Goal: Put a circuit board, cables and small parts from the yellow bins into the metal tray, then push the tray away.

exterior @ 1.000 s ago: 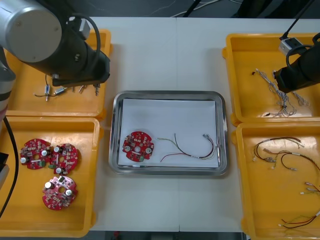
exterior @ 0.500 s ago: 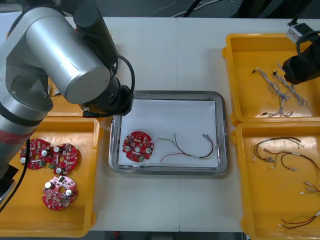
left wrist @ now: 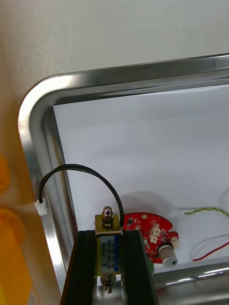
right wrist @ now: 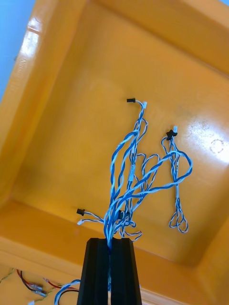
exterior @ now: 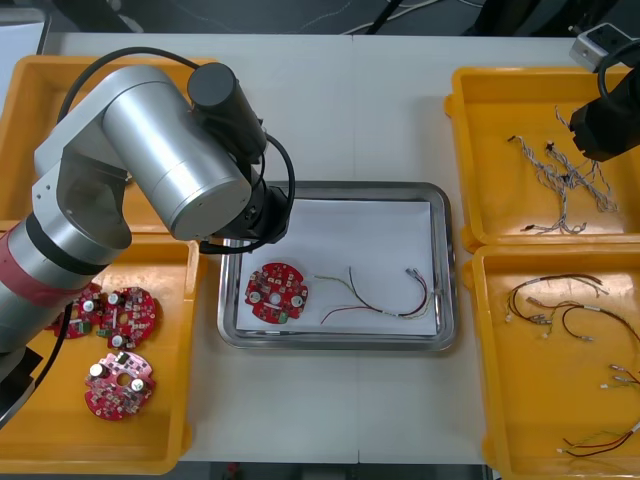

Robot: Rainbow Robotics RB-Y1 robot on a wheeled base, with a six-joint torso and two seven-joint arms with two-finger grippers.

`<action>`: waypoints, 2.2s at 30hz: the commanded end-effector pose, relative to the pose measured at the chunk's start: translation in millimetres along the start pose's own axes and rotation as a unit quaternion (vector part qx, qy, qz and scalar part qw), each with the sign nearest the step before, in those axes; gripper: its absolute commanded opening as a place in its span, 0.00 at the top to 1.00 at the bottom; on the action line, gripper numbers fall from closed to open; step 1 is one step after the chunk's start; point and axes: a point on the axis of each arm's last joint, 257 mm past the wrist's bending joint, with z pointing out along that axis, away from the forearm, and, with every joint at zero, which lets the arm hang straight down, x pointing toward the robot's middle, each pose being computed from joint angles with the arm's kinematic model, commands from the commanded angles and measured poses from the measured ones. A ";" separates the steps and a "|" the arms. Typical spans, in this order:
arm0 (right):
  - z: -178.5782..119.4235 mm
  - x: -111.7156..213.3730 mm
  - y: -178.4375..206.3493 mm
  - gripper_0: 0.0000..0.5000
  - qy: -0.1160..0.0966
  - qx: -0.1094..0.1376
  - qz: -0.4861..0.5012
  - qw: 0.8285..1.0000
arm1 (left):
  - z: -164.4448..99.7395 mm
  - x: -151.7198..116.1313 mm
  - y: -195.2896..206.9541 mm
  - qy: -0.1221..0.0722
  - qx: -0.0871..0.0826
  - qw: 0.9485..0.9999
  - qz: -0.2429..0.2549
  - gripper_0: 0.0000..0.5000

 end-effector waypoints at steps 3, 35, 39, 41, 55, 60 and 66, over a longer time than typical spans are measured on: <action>-37.7 -21.4 5.5 1.00 -0.037 0.015 -0.038 0.999 | 17.7 6.0 -17.6 0.001 0.011 1.000 -0.017 1.00; -84.0 -55.4 9.1 1.00 -0.129 0.008 0.079 0.988 | 58.5 -2.1 -32.4 -0.004 0.017 1.000 0.016 1.00; -82.5 -54.3 7.6 1.00 -0.126 0.008 0.083 0.988 | 63.5 -5.8 -31.1 -0.009 0.016 1.000 0.017 1.00; -82.0 -53.5 6.5 1.00 -0.125 0.010 0.087 0.988 | 65.5 -7.8 -29.5 -0.012 0.014 1.000 0.017 1.00; -48.2 -36.5 0.5 1.00 -0.076 -0.004 0.190 0.979 | 70.0 -9.8 -26.3 -0.014 0.010 1.000 0.017 1.00; -24.8 -27.0 12.0 1.00 -0.034 0.000 0.217 0.975 | 70.3 -9.9 -25.6 -0.014 0.009 1.000 0.015 0.83; -10.8 -19.0 14.8 1.00 -0.009 0.006 0.231 0.973 | 70.4 -9.1 -25.5 -0.013 0.009 1.000 0.014 0.64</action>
